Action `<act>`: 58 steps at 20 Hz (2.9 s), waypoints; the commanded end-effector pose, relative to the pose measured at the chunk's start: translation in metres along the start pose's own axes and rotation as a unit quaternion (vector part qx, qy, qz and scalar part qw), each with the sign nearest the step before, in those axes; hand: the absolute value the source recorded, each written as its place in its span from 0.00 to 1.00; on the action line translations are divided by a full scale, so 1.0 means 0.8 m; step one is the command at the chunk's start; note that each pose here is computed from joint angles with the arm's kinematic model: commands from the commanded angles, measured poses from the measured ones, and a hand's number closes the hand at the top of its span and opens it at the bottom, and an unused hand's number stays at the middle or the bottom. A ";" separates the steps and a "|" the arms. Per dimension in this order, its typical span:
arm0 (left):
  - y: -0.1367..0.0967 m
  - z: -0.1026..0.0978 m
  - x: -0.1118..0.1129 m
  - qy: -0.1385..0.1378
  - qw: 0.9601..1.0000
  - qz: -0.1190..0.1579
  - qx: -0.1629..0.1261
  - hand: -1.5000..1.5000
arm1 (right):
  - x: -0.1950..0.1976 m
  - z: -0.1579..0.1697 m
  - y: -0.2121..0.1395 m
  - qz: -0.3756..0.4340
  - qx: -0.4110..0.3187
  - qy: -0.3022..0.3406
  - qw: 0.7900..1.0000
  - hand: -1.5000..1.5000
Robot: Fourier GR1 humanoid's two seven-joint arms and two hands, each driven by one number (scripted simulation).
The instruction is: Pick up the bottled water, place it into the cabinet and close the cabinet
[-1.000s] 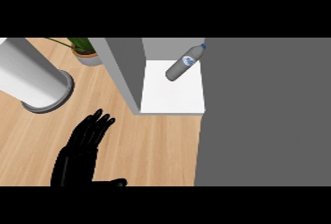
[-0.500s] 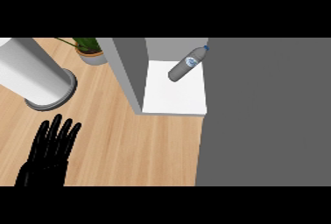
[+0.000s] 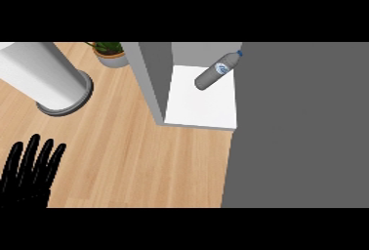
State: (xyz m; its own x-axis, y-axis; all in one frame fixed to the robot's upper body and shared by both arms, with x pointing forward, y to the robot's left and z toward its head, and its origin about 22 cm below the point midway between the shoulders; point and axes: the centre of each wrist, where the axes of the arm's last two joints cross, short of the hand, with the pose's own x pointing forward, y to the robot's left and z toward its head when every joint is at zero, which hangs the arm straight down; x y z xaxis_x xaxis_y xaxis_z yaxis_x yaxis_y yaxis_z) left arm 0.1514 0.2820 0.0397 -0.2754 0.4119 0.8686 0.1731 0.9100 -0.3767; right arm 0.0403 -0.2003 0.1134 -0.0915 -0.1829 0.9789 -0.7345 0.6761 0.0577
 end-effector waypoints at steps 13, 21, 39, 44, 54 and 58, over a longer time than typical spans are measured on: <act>0.027 -0.006 0.035 0.005 0.998 0.005 -0.063 0.00 | 0.009 -0.050 0.011 0.023 0.134 -0.005 0.991 1.00; 0.034 -0.008 0.040 0.019 0.997 0.001 -0.079 0.00 | 0.022 -0.057 -0.010 0.118 0.190 0.013 0.974 0.00; 0.048 -0.015 0.050 0.021 0.996 -0.002 -0.085 0.00 | 0.026 -0.092 -0.026 0.163 0.214 0.005 0.963 1.00; 0.054 -0.017 0.053 0.016 0.996 -0.004 -0.082 0.00 | 0.012 -0.095 -0.024 0.115 0.214 0.011 0.970 1.00; 0.053 -0.027 0.059 0.004 0.995 0.002 -0.101 0.00 | -0.010 -0.106 -0.036 0.042 0.216 -0.003 0.975 1.00; 0.058 -0.025 0.061 0.007 0.995 0.000 -0.097 0.00 | -0.005 -0.113 -0.049 0.060 0.180 0.000 0.982 1.00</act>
State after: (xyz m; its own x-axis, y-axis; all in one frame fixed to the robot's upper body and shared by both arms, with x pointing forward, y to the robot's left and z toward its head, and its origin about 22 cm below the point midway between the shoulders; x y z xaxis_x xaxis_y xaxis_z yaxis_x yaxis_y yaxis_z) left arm 0.1653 0.3424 0.0712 -0.2681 0.4023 0.8754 0.3486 0.8876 -0.3011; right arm 0.1202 -0.1758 0.1308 -0.2441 -0.1305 0.9609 -0.9227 0.3362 -0.1887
